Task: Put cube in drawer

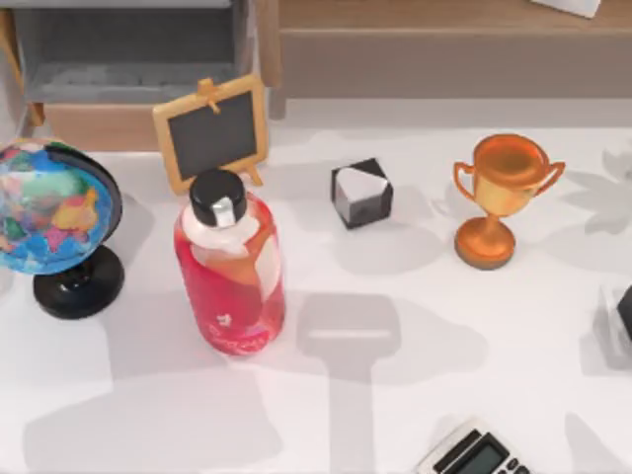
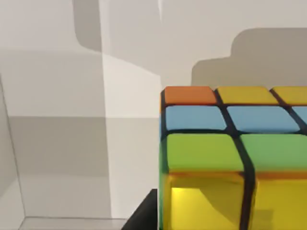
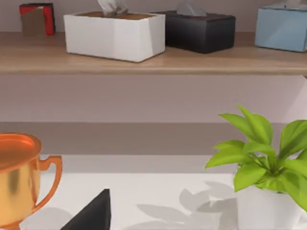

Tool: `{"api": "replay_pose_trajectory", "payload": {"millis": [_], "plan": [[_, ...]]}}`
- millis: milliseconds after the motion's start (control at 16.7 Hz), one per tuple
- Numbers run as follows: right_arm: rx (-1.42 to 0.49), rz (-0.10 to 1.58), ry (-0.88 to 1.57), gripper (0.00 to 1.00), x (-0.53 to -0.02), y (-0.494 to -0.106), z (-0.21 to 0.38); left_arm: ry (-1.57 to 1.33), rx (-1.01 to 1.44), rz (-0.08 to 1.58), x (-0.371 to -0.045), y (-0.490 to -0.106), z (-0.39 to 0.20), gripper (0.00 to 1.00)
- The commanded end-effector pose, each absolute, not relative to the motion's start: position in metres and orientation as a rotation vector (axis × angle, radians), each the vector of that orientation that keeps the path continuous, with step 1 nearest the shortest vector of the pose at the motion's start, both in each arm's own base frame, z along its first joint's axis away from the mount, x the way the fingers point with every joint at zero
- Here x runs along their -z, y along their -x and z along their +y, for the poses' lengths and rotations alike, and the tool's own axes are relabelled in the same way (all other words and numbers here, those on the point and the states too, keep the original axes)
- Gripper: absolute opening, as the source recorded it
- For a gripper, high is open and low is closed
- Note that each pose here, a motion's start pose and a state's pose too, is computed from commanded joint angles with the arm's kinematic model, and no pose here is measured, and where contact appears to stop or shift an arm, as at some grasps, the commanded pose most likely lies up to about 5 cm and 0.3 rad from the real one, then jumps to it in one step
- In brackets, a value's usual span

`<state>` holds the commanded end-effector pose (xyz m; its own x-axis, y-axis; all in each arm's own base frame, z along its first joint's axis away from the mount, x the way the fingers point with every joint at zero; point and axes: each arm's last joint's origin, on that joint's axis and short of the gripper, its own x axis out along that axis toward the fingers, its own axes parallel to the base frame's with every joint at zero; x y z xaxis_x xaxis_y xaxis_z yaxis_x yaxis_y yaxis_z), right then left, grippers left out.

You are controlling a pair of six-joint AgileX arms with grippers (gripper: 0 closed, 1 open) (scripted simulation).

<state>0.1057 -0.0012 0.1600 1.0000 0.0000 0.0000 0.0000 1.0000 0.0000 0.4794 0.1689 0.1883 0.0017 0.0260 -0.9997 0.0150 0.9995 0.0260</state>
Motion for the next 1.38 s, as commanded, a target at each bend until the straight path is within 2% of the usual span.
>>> {"api": "replay_pose_trajectory", "payload": {"millis": [420, 1200, 1380], "plan": [[0.000, 0.000, 0.000, 1.00, -0.1600, -0.1057, -0.0012, -0.032, 0.005, 1.581, -0.1807, -0.4809, 0.1691, 0.00], [0.000, 0.000, 0.000, 1.00, -0.1600, -0.1057, -0.0012, -0.032, 0.005, 1.581, -0.1807, -0.4809, 0.1691, 0.98], [0.000, 0.000, 0.000, 1.00, -0.1600, -0.1057, -0.0012, -0.032, 0.005, 1.581, -0.1807, -0.4809, 0.1691, 1.00]]}}
